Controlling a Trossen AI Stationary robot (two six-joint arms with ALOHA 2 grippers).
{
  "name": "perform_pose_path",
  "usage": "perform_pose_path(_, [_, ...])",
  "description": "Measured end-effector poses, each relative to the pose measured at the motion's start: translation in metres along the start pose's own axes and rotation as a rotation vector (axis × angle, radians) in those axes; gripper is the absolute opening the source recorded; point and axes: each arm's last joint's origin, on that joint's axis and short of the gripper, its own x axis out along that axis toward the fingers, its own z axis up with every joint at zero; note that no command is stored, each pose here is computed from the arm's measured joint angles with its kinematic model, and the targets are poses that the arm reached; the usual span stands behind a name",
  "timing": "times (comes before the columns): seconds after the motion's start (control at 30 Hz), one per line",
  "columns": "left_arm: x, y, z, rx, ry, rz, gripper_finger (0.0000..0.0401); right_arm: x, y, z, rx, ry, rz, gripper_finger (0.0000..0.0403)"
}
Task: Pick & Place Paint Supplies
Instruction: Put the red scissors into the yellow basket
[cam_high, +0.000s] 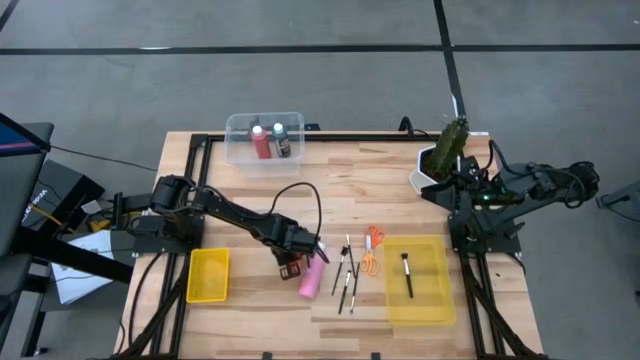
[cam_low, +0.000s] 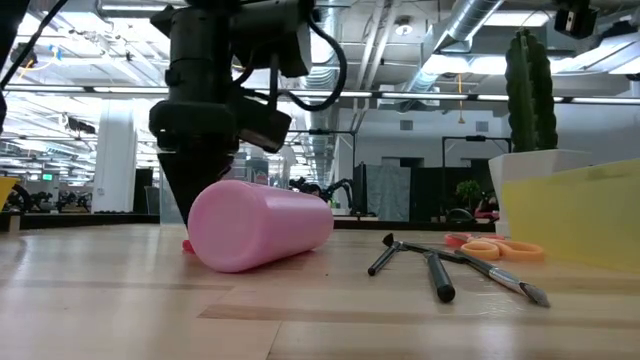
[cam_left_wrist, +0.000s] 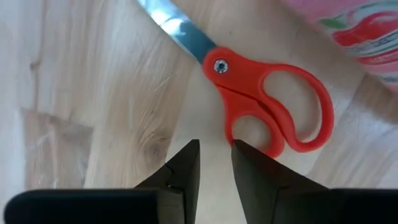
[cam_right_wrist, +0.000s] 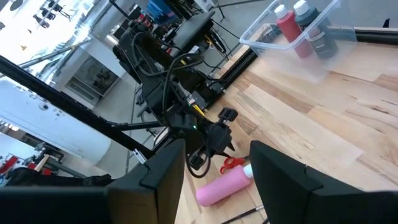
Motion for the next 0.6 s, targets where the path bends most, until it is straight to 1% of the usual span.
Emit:
perform_pose_path(0.13, [0.0, -0.002, 0.002, 0.033, -0.019, -0.024, 0.0086, 0.0, 0.0, 0.0, -0.001, 0.0, 0.0, 0.0177])
perform_pose_path(0.3, [0.0, -0.001, 0.002, 0.031, -0.015, -0.026, 0.0086, 0.0, 0.0, 0.0, -0.001, 0.001, -0.001, 0.0177])
perform_pose_path(0.47, [-0.01, -0.001, 0.001, 0.028, -0.045, -0.041, 0.0086, 0.0, 0.0, 0.0, -0.001, 0.001, -0.001, 0.0177])
perform_pose_path(0.6, [-0.011, -0.001, 0.002, 0.028, -0.05, -0.055, 0.0085, 0.0, 0.0, 0.0, -0.01, 0.001, -0.002, 0.0177])
